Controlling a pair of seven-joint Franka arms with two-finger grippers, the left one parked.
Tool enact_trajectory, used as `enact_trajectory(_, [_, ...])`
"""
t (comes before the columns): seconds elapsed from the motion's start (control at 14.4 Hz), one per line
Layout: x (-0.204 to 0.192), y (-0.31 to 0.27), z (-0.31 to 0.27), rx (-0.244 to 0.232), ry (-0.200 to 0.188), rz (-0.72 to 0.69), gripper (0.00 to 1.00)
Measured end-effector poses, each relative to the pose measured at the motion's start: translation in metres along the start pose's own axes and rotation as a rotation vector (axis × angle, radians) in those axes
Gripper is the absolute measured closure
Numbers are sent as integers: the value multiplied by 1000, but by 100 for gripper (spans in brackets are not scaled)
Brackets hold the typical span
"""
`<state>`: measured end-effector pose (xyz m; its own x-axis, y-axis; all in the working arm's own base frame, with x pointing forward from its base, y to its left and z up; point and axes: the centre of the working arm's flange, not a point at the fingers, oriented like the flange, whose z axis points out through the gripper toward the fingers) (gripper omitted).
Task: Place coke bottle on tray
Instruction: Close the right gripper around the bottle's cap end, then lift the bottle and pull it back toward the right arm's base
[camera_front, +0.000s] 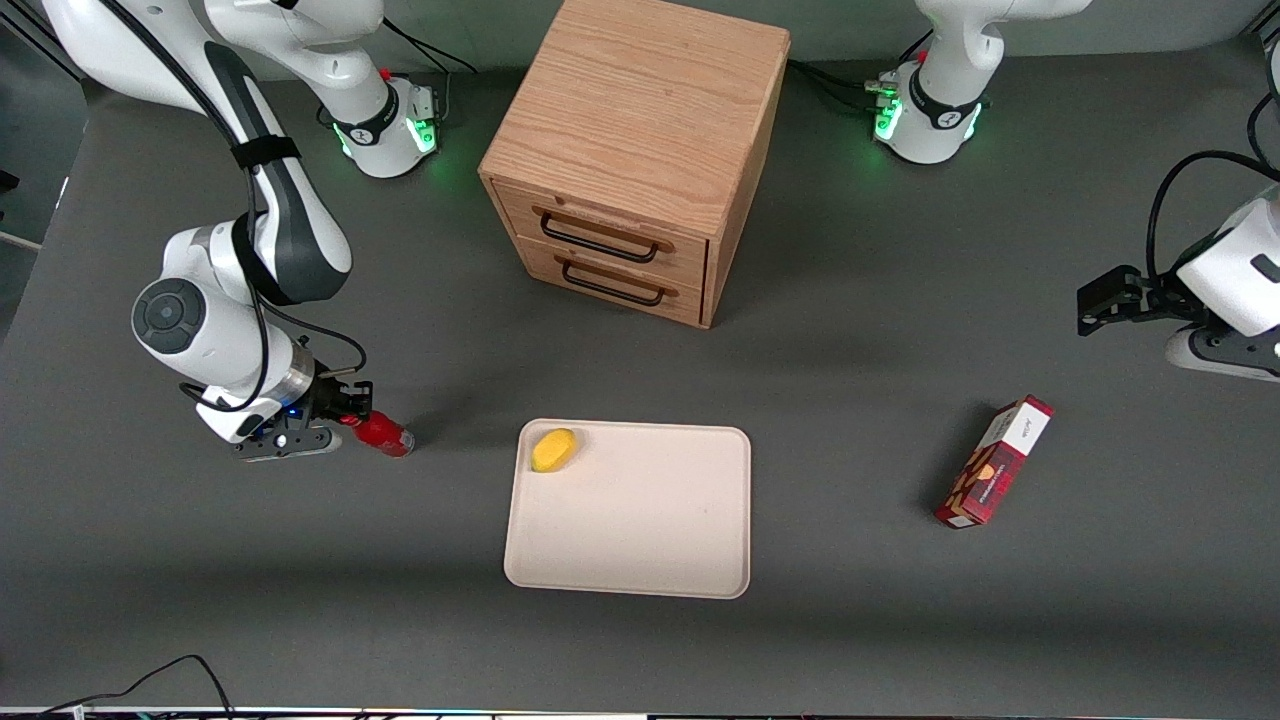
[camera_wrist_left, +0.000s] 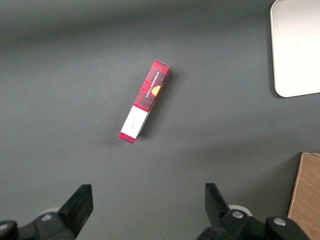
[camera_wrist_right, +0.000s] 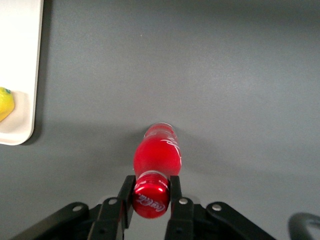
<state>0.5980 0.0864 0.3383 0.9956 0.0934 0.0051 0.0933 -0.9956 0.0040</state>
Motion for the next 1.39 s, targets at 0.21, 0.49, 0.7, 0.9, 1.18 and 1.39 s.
enact_trajectory(0.21, [1, 0, -41, -8, -39, 1, 69])
enact_trajectory(0.49, [0, 2, -129, -20, -85, 6, 69])
enact_trajectory(0.7, [-4, 4, -204, -24, -110, 12, 69])
enact_trajectory(0.9, [-16, 6, -272, -25, -118, 17, 69])
enact_trajectory(1.18, [-27, 7, -313, -23, -107, 22, 69])
enact_trajectory(1.39, [-13, -6, -294, -11, -115, -2, 69])
